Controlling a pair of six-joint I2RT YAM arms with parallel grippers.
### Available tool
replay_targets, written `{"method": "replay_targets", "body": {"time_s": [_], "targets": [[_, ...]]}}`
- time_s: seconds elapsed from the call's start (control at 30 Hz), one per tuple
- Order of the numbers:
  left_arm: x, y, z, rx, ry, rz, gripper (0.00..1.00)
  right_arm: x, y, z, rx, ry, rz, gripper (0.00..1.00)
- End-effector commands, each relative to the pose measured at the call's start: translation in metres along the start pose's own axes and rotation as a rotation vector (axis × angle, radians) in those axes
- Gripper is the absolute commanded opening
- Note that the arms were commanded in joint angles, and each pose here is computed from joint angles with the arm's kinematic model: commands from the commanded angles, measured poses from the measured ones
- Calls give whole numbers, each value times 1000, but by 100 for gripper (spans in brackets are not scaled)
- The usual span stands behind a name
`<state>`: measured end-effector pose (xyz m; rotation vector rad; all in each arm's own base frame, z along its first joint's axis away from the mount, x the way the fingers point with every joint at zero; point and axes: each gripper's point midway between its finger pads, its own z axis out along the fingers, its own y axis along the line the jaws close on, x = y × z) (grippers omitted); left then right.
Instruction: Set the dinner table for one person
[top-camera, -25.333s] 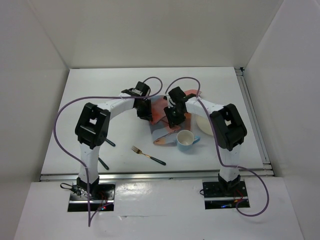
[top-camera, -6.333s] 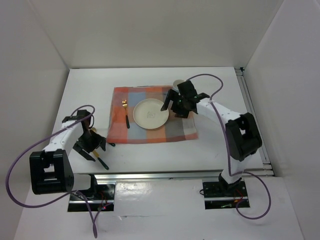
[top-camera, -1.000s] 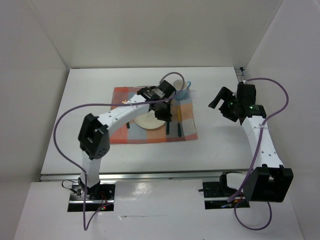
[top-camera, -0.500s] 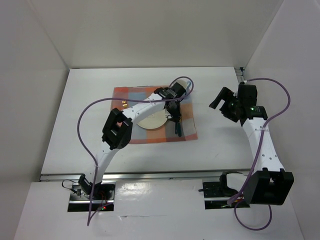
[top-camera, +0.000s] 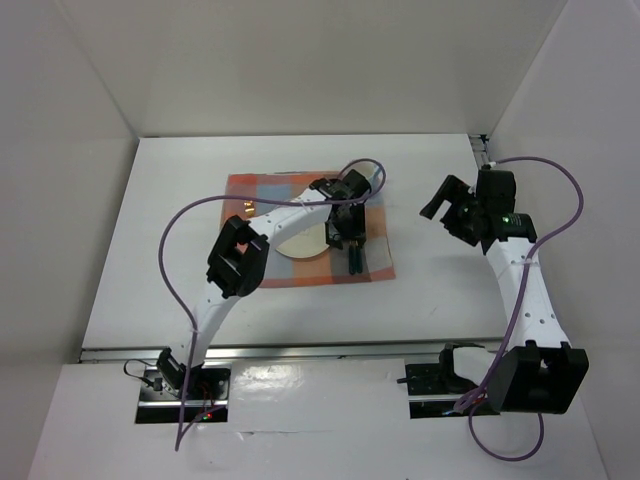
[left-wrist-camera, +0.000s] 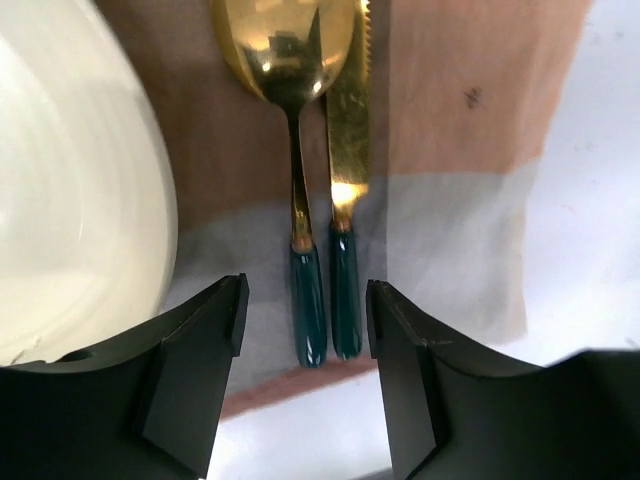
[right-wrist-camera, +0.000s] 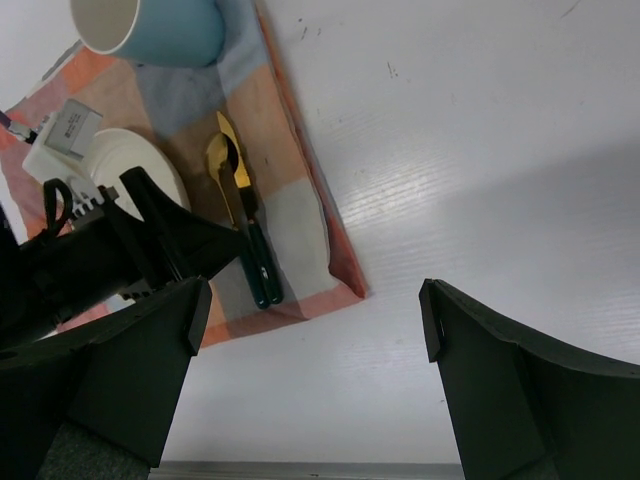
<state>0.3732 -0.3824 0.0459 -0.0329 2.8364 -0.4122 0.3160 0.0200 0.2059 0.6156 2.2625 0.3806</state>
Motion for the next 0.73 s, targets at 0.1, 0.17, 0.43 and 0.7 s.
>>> {"method": "replay_targets", "body": {"time_s": [0.1, 0.17, 0.43, 0.7], "targets": [[-15, -34, -92, 155, -104, 74, 67, -18, 7, -16, -14, -64, -17, 99], [-12, -45, -127, 214, -125, 109, 67, -20, 4, -16, 6, -76, -16, 99], [-10, 18, -232, 57, -355, 185, 78, -20, -5, -8, 53, -66, -2, 99], [-26, 153, -299, -162, -551, 70, 84, -19, -8, -7, 38, -96, -58, 99]]}}
